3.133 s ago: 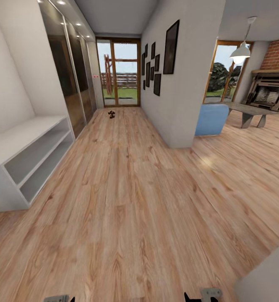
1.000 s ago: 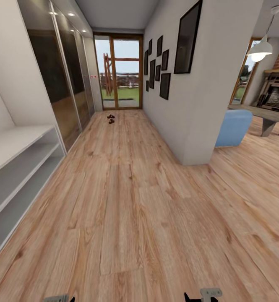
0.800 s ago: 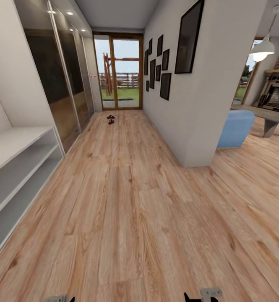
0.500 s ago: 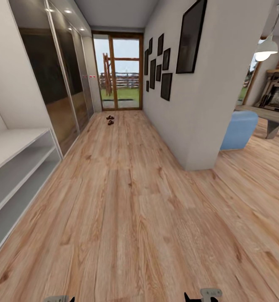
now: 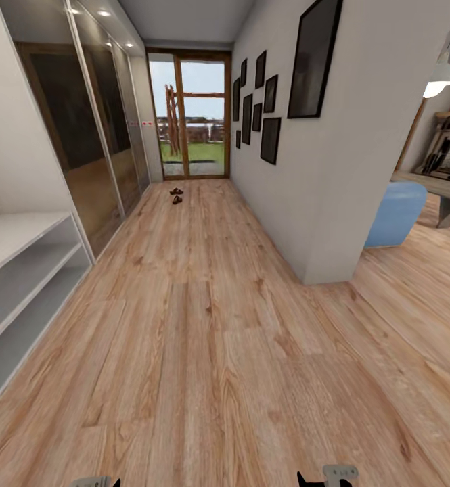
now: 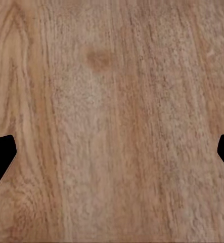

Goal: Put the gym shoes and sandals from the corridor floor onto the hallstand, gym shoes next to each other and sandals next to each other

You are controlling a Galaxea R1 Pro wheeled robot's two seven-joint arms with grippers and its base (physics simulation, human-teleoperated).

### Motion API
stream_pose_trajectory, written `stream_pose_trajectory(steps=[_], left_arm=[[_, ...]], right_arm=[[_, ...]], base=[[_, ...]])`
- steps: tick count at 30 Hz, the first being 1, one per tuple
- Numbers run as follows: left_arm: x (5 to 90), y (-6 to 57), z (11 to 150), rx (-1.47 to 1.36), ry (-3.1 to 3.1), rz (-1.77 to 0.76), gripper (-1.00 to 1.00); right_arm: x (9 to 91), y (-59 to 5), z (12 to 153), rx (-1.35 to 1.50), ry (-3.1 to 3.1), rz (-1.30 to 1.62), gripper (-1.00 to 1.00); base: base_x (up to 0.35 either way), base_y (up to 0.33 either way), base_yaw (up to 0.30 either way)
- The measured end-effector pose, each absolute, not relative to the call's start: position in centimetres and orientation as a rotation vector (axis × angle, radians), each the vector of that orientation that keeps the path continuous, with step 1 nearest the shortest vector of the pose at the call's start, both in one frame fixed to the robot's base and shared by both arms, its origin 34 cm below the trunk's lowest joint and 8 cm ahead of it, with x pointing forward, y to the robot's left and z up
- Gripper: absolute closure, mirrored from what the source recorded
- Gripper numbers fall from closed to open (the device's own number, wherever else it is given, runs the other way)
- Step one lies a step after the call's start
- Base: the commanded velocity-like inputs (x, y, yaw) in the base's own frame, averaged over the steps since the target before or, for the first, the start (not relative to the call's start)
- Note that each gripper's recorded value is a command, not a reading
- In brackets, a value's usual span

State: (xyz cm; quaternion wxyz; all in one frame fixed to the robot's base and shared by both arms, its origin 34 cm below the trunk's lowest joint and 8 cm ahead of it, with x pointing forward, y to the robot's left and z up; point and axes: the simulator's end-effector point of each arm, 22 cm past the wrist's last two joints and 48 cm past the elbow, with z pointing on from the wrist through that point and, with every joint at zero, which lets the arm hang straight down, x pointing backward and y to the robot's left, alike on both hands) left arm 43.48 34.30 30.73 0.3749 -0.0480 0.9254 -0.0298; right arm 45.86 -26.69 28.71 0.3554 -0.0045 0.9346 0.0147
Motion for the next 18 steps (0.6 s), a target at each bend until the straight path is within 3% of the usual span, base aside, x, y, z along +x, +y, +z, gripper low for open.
stream_pose_trajectory(steps=[18], left_arm=[[43.49,34.42,30.75,-0.126,2.368,-0.074,-1.00]], right_arm=[[45.86,-26.69,28.71,-0.012,2.414,0.038,-1.00]], base=[[0.338,0.000,0.000]])
